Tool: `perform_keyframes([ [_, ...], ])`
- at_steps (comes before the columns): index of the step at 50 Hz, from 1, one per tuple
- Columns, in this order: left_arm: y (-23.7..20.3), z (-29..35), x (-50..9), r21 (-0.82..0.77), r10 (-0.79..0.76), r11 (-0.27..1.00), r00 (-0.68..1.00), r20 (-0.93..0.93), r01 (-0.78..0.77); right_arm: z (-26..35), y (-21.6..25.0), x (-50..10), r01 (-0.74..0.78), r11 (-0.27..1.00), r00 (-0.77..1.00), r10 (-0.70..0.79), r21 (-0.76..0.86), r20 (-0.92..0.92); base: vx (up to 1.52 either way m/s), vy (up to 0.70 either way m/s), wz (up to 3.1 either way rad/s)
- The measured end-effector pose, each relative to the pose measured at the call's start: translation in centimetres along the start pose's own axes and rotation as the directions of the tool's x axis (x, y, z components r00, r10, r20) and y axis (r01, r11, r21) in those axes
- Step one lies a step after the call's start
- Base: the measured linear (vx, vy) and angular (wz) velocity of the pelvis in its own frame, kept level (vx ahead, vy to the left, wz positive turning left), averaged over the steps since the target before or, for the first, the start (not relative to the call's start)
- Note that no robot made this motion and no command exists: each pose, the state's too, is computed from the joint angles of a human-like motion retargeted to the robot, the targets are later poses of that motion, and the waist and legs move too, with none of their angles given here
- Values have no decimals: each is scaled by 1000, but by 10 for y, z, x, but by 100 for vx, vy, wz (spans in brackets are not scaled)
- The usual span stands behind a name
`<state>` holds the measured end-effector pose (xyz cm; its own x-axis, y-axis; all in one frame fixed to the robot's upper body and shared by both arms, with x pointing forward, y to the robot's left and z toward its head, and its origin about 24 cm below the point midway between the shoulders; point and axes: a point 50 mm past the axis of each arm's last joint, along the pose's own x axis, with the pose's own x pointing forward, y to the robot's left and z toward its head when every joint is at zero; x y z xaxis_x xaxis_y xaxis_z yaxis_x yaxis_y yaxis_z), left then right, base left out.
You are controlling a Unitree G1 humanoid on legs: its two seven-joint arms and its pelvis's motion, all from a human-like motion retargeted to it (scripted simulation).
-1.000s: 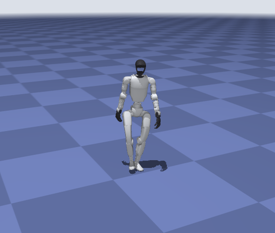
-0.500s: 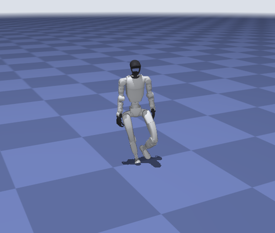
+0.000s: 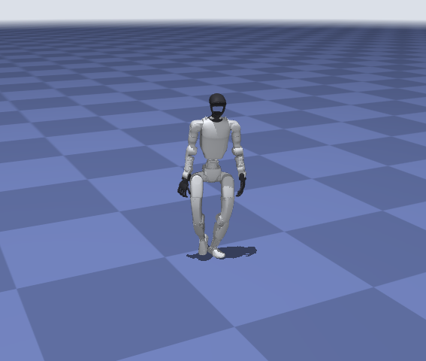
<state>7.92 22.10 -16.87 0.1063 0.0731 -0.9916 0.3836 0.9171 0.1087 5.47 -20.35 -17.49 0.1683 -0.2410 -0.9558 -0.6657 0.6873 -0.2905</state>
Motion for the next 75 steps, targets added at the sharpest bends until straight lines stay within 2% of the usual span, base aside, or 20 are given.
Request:
perform_keyframes([
  [6, 21, 32, -6, 18, 97, 995, 988, 120, -100, -48, 20, -4, -109, 990, 971, 126, 95, -202, 24, -6, -3],
  [10, 24, 43, -8, 12, 114, 993, 976, 186, -118, -78, 25, -10, -91, 995, 950, 72, -48, -303, 33, -13, 11],
  [13, 23, 38, -7, 12, 108, 994, 980, 169, -111, -91, 40, -16, -188, 971, 925, 124, -147, -360, 36, -19, -13],
  [15, 16, 33, -5, 15, 110, 993, 983, 150, -113, -95, 51, -20, -258, 962, 896, 206, -85, -393, 30, -20, 28],
  [17, 8, 27, -3, 6, 124, 992, 981, 149, -127, -95, 64, -24, -321, 943, 859, 328, 86, -393, 33, -18, 34],
  [20, 4, 15, -1, 19, 147, 988, 981, 129, -151, -82, 74, -25, -364, 869, 827, 467, 335, -313, 21, -4, 32],
  [22, 4, 3, 0, 59, 137, 988, 988, 69, -141, -72, 71, -22, -349, 848, 839, 472, 399, -270, 20, 10, 36],
  [25, -2, -18, 1, 56, 68, 996, 996, -57, -65, -55, 54, -15, -315, 885, 884, 405, 343, -235, 1, 43, 55],
  [28, -16, -35, 0, -40, -34, 999, 988, -150, 28, -34, 25, -5, -280, 937, 931, 319, 211, -180, 10, 42, 68],
  [30, -24, -46, -1, -102, -85, 993, 980, -180, 67, -18, 6, -1, -258, 956, 954, 274, 138, -120, 32, 9, -27],
  [33, -29, -49, -1, -111, -120, 989, 973, -197, 100, 14, -19, 1, -215, 973, 976, 216, 87, 5, 27, 10, -19],
  [38, -30, -31, 2, 14, -65, 998, 987, -149, 68, 55, -41, -3, -198, 975, 966, 177, 101, 189, 33, 16, -17],
  [43, -23, -4, 3, 42, 6, 999, 998, -56, -4, 75, -45, -9, -227, 970, 924, 186, 87, 333, 34, 12, -48],
  [47, -19, 12, 2, 11, 24, 1000, 1000, -9, -24, 76, -41, -9, -225, 944, 901, 108, 240, 420, 42, 4, -63],
  [50, -19, 16, 2, 3, 27, 1000, 1000, -1, -27, 61, -27, -5, -236, 919, 924, 112, 315, 365, 41, 10, 14],
  [58, -10, 37, -1, 106, 23, 994, 997, 74, -31, -18, 25, -3, -271, 912, 962, 268, 307, 55, 40, 8, 48],
  [67, 11, 44, -5, 134, 93, 984, 979, 179, -118, -76, 72, -24, -458, 810, 806, 552, 366, -213, 47, -4, 4],
  [71, 8, 7, -1, 71, 107, 991, 992, 64, -111, -66, 71, -24, -503, 785, 775, 594, 362, -213, 46, 3, 49],
  [75, -3, -40, -1, 25, -4, 1000, 991, -137, 7, -43, 57, -18, -490, 803, 811, 563, 340, -160, 38, 3, 12],
])
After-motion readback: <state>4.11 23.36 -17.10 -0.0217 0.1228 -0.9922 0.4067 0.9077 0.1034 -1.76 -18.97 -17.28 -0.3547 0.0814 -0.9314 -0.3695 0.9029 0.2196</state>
